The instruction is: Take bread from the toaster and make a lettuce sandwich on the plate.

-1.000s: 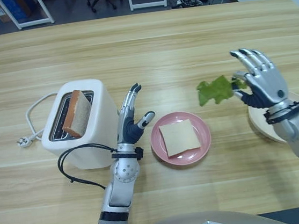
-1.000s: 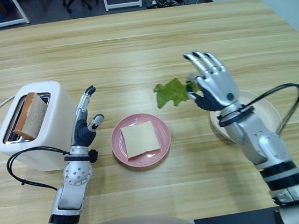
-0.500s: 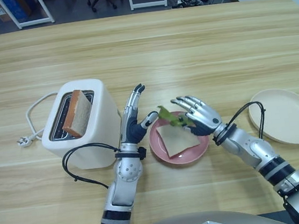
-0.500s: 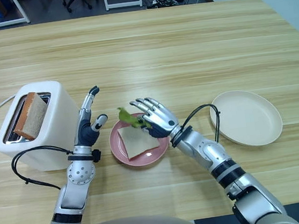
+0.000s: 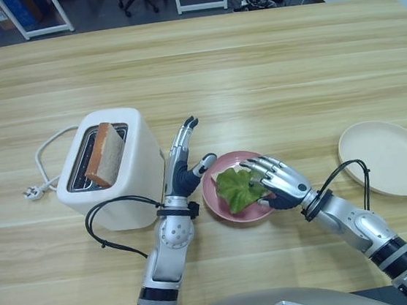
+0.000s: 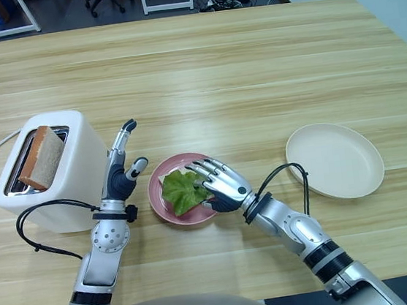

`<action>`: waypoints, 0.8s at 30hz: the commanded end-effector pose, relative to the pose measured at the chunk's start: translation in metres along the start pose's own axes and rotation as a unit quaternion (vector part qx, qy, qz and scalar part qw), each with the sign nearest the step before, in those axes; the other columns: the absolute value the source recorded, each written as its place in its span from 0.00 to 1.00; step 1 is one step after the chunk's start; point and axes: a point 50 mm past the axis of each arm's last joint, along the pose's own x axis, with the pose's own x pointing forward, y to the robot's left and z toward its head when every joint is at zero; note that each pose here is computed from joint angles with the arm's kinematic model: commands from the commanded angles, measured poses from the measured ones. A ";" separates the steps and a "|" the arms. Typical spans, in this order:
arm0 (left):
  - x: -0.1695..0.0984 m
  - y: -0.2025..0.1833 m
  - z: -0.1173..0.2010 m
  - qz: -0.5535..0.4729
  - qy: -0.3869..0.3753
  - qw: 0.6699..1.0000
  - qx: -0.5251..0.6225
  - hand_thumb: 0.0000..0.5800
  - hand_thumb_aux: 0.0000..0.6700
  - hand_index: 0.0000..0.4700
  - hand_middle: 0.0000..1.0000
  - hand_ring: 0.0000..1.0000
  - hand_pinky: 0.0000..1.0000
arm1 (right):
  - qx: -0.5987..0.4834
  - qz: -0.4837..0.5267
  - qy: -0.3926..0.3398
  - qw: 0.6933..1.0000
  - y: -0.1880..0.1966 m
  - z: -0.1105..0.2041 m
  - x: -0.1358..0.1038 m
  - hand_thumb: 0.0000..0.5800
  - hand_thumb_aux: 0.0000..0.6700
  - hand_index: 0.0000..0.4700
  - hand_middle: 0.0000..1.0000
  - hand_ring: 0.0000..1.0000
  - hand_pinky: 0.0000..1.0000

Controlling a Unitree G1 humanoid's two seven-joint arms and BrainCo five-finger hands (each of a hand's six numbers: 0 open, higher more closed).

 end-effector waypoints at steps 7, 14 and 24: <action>-0.002 0.001 -0.001 -0.004 0.007 1.000 0.003 0.00 0.00 0.00 0.00 0.00 0.00 | 0.061 0.000 0.040 0.997 -0.016 -0.007 -0.021 0.00 0.00 0.00 0.00 0.00 0.00; -0.009 0.063 0.065 0.117 -0.133 0.977 0.116 0.00 0.00 0.00 0.00 0.00 0.00 | 0.221 -0.215 0.120 0.944 -0.100 -0.039 -0.051 0.00 0.00 0.00 0.00 0.00 0.00; -0.034 0.156 0.032 0.132 0.027 0.882 0.452 0.00 0.00 0.00 0.00 0.00 0.00 | 0.323 -0.262 0.202 0.887 -0.079 -0.048 -0.069 0.00 0.00 0.00 0.00 0.00 0.00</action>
